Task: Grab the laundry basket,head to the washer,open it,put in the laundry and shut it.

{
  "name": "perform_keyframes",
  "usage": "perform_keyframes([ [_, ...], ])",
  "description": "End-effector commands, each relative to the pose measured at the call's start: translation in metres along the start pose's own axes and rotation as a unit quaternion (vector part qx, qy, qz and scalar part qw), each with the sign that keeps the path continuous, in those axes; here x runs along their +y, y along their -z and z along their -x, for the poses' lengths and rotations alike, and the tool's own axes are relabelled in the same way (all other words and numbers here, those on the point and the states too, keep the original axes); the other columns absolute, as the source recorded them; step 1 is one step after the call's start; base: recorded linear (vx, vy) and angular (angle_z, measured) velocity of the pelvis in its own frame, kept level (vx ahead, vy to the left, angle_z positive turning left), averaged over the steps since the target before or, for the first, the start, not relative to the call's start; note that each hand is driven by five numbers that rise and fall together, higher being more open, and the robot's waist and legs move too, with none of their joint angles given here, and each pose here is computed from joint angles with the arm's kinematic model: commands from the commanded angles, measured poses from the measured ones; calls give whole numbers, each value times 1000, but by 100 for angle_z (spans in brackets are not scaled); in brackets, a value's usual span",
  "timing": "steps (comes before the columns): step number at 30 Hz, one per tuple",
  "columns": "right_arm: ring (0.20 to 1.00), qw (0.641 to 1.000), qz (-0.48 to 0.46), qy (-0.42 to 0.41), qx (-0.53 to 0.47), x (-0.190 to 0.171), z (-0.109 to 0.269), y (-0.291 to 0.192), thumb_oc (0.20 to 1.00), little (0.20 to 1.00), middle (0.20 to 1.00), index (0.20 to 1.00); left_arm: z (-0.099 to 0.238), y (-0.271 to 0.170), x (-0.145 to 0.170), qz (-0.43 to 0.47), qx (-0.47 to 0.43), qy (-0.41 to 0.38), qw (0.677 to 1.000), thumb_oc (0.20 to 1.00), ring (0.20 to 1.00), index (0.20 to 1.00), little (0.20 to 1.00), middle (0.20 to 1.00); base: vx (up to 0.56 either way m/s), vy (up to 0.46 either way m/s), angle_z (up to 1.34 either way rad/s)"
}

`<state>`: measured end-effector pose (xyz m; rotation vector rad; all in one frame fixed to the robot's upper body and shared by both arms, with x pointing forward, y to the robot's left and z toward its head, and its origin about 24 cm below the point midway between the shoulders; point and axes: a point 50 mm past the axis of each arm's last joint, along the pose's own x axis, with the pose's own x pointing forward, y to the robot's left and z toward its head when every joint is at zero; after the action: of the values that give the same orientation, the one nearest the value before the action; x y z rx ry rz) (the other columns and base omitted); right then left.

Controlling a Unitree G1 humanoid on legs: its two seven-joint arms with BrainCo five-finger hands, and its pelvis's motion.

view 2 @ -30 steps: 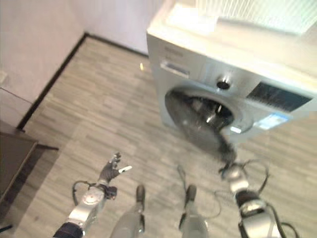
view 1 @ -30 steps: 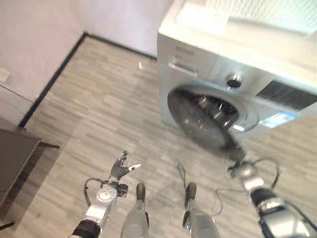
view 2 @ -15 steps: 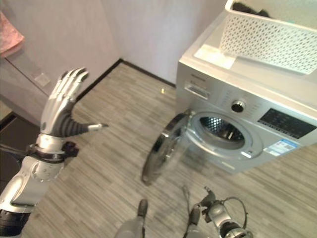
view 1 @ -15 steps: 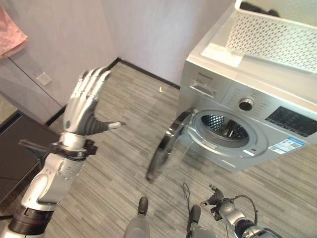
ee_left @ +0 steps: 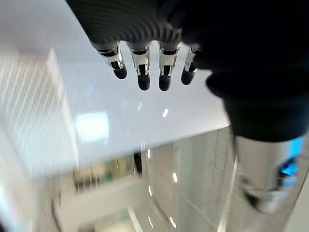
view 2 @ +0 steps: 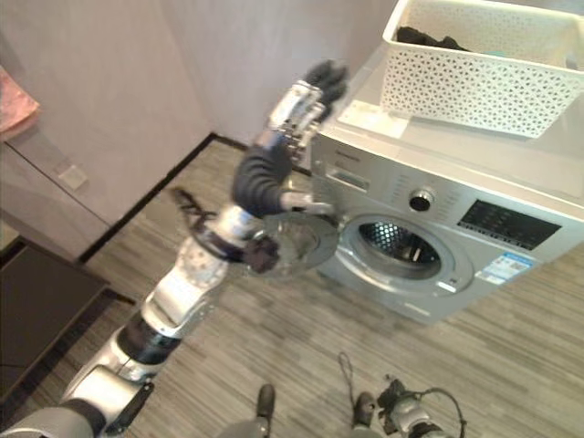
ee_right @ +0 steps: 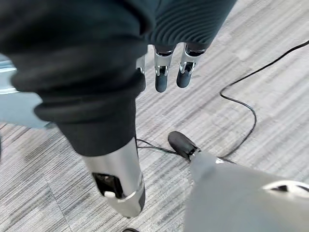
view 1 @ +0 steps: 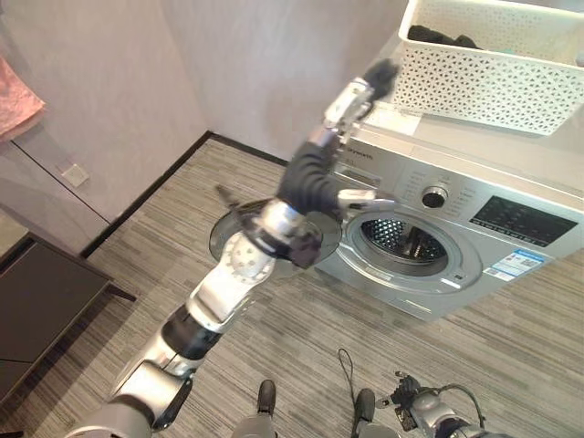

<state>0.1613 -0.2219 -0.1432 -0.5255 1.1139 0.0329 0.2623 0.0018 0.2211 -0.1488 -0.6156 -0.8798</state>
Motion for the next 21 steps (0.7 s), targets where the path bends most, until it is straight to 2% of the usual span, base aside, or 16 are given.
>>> perform_keyframes([
  [1, 1000, 1000, -24, 10, -4, -12, -1, -8, 1000, 1000, 1000, 1000, -17, 13, 12, -18, 42, -9, 999, 1000, 1000, 1000, 1000, 1000, -10, 5, -14],
  [2, 1000, 1000, -29, 11, -4, -13, -2, -9, 1000, 1000, 1000, 1000, -19, 41, 16, -51, 100, -34, 993, 1000, 1000, 1000, 1000, 1000, -10, 5, -17],
  [3, 1000, 999, -29, 11, -4, -13, -2, -9, 1000, 1000, 1000, 1000, -20, 41, 16, -51, 99, -34, 993, 1000, 1000, 1000, 1000, 1000, -18, 2, -18],
  [5, 1000, 999, -33, 13, -6, -14, -2, -12, 1000, 1000, 1000, 1000, -16, 68, 17, -67, 159, -42, 984, 1000, 1000, 1000, 1000, 1000, -9, 8, -8],
  [7, 1000, 999, -42, 15, -14, -16, -2, -19, 1000, 1000, 1000, 1000, -9, 103, 13, -39, 235, -55, 970, 1000, 1000, 1000, 1000, 1000, -18, 15, -5],
  [8, 1000, 999, -42, 16, -14, -16, -2, -19, 1000, 1000, 1000, 1000, -10, 103, 13, -38, 235, -54, 970, 1000, 1000, 1000, 1000, 1000, -37, 26, -12],
  [9, 1000, 998, -49, 24, -32, -23, -2, -31, 1000, 1000, 1000, 1000, 1, 133, 14, -22, 307, -75, 948, 1000, 1000, 1000, 1000, 1000, -33, 30, -16],
  [11, 1000, 997, -46, 34, -47, -30, -2, -40, 1000, 1000, 1000, 1000, 17, 155, 24, -58, 378, -83, 920, 1000, 1000, 1000, 1000, 1000, -35, 30, -23],
  [13, 1000, 996, -35, 43, -63, -38, -1, -47, 1000, 1000, 1000, 1000, 29, 163, 46, -224, 431, -42, 873, 1000, 1000, 1000, 1000, 1000, -34, 23, -36],
  [14, 1000, 996, -31, 47, -73, -41, 0, -49, 1000, 1000, 1000, 1000, 34, 162, 66, -350, 451, -28, 821, 1000, 1000, 1000, 1000, 1000, -33, 21, -40],
  [16, 1000, 993, -12, 52, -103, -42, 2, -60, 1000, 1000, 1000, 1000, 44, 152, 105, -500, 482, -17, 719, 1000, 1000, 1000, 1000, 1000, -54, 11, -27],
  [17, 1000, 991, 1, 54, -125, -41, 4, -68, 1000, 1000, 1000, 1000, 51, 147, 119, -521, 496, -22, 694, 1000, 1000, 1000, 1000, 1000, -76, -2, -19],
  [18, 1000, 987, 12, 56, -152, -39, 6, -77, 1000, 1000, 1000, 1000, 76, 140, 146, -511, 533, -80, 670, 1000, 1000, 1000, 1000, 1000, -49, -6, -25],
  [19, 1000, 987, 13, 56, -152, -39, 6, -77, 1000, 1000, 1000, 1000, 76, 140, 146, -511, 533, -81, 670, 1000, 1000, 1000, 1000, 1000, -40, -19, -40],
  [20, 1000, 986, 11, 54, -155, -38, 7, -75, 1000, 1000, 1000, 1000, 81, 132, 159, -523, 537, -99, 654, 1000, 1000, 1000, 1000, 1000, -41, -31, -40],
  [21, 1000, 985, -4, 56, -162, -41, 8, -72, 1000, 1000, 1000, 1000, 88, 108, 187, -563, 530, -130, 621, 1000, 1000, 1000, 1000, 1000, -41, -31, -27],
])
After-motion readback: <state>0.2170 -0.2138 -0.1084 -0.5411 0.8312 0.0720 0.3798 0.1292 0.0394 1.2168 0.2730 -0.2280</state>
